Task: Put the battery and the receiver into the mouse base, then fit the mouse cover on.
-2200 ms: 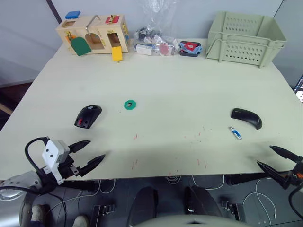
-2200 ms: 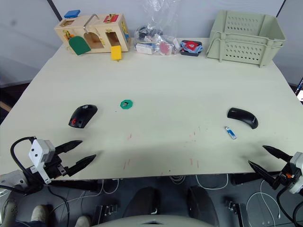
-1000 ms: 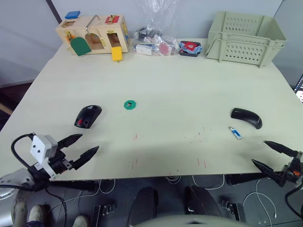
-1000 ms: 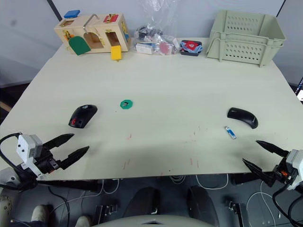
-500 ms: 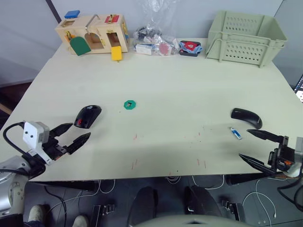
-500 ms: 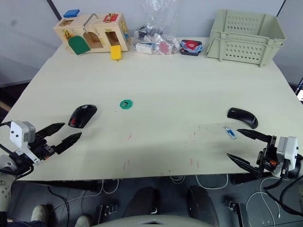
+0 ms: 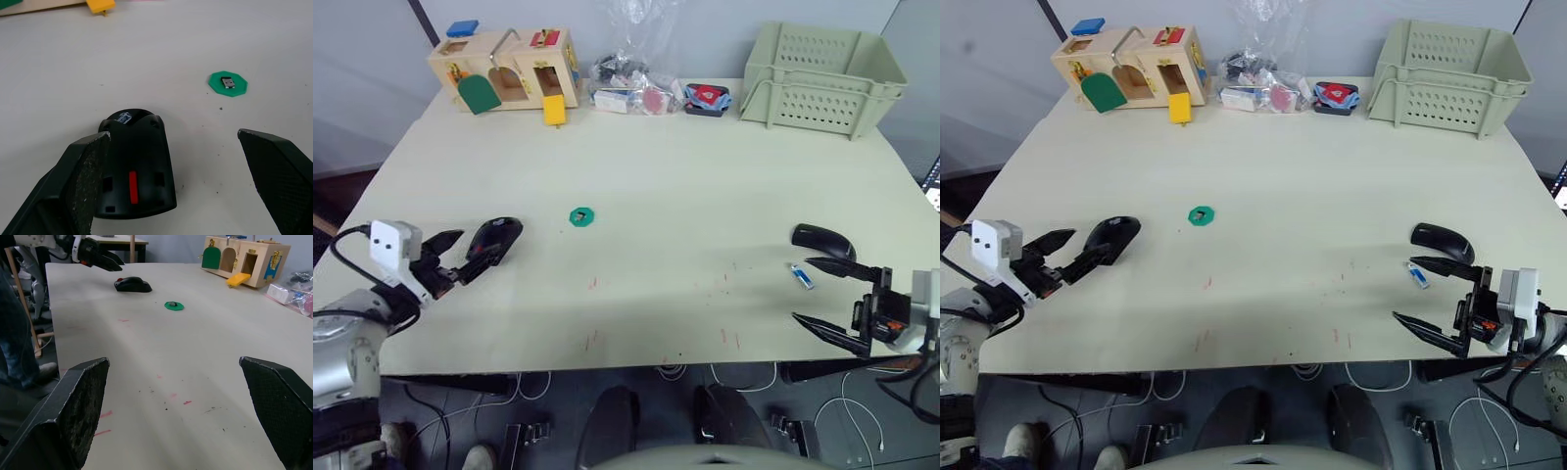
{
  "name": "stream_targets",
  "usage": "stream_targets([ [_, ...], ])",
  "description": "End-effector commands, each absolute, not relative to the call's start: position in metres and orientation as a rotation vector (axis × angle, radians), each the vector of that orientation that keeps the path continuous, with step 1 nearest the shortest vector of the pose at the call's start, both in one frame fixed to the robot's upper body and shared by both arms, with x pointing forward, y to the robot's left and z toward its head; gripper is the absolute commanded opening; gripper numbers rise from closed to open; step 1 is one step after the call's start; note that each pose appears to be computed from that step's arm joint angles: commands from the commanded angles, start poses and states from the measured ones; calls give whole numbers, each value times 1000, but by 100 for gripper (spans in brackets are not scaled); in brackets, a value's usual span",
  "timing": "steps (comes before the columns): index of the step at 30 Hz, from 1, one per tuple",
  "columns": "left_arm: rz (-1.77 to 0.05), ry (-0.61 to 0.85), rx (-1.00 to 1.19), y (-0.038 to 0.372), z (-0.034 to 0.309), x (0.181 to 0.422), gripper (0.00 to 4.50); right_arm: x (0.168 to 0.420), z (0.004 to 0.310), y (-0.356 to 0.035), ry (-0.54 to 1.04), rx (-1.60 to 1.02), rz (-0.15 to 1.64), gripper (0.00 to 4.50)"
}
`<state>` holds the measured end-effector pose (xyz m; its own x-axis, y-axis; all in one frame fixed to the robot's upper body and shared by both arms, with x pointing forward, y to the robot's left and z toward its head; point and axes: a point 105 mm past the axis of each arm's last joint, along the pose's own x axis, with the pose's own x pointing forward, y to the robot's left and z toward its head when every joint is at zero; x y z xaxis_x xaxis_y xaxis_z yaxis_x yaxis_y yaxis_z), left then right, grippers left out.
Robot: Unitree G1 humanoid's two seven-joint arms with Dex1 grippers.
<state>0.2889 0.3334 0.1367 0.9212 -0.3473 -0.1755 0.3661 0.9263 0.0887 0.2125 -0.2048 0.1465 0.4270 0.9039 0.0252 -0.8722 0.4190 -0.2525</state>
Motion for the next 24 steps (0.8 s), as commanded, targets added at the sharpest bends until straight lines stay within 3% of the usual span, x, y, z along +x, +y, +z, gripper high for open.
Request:
stream_targets([
  [1, -322, 163, 153, 339, 145, 300, 445, 213, 151, -207, -194, -231, 1113, 450],
  [11, -202, 232, 194, 348, 147, 326, 445, 215, 150, -210, -192, -236, 1098, 450],
  [24, -210, 372, 220, 340, 124, 333, 445, 216, 151, -212, -193, -237, 1099, 450],
])
